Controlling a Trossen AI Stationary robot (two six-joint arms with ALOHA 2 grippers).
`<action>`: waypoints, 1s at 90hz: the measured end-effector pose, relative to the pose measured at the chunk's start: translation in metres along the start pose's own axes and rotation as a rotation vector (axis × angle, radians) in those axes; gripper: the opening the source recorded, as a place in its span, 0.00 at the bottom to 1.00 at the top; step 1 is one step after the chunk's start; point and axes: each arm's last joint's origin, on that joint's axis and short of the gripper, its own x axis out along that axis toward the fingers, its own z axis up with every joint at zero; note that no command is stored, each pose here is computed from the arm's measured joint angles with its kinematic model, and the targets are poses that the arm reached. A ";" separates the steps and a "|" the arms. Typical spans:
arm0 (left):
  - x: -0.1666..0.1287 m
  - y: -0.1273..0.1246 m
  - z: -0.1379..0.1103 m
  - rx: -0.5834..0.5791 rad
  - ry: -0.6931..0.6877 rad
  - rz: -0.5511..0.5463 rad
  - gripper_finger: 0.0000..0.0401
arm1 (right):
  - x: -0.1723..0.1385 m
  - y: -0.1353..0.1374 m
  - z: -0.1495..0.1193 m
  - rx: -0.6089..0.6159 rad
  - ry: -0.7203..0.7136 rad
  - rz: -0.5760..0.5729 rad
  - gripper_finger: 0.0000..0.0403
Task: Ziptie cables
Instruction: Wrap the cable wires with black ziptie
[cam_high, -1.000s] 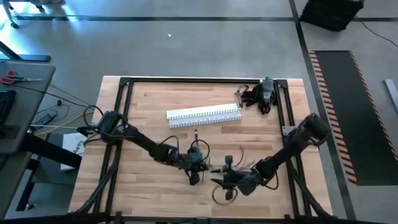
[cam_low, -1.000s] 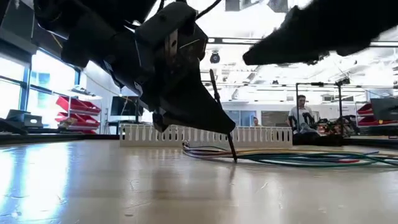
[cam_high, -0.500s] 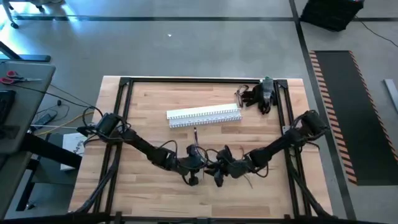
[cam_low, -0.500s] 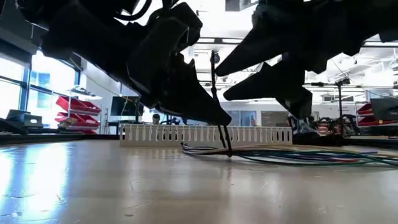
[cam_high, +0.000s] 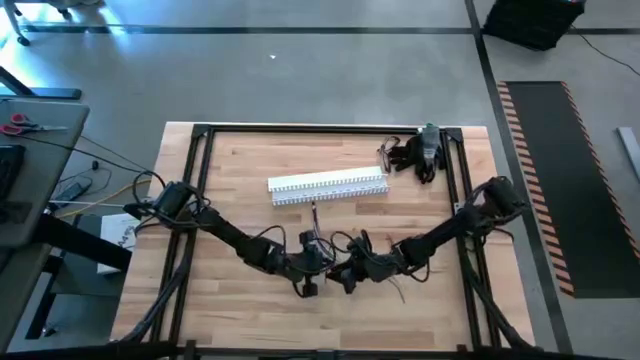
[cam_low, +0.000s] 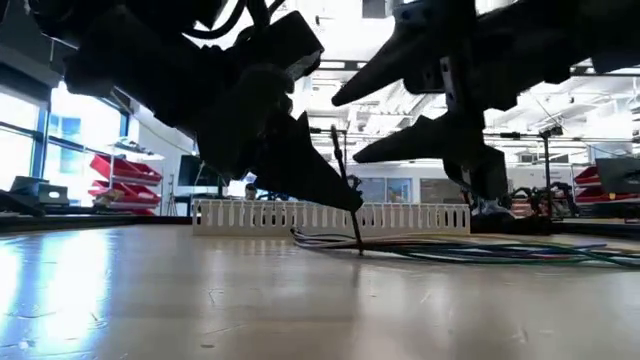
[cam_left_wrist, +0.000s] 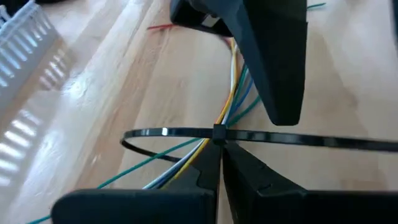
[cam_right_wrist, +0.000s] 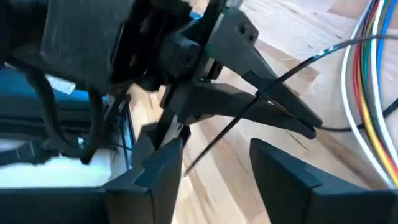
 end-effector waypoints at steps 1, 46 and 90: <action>0.000 0.000 0.000 0.000 0.000 0.002 0.00 | 0.001 0.000 0.000 0.006 0.001 0.001 0.48; -0.002 -0.004 -0.001 0.026 -0.003 0.007 0.00 | 0.011 -0.012 0.002 0.054 -0.063 -0.037 0.24; -0.002 -0.003 -0.001 0.005 -0.003 0.008 0.00 | 0.010 -0.009 -0.001 -0.046 -0.046 -0.008 0.00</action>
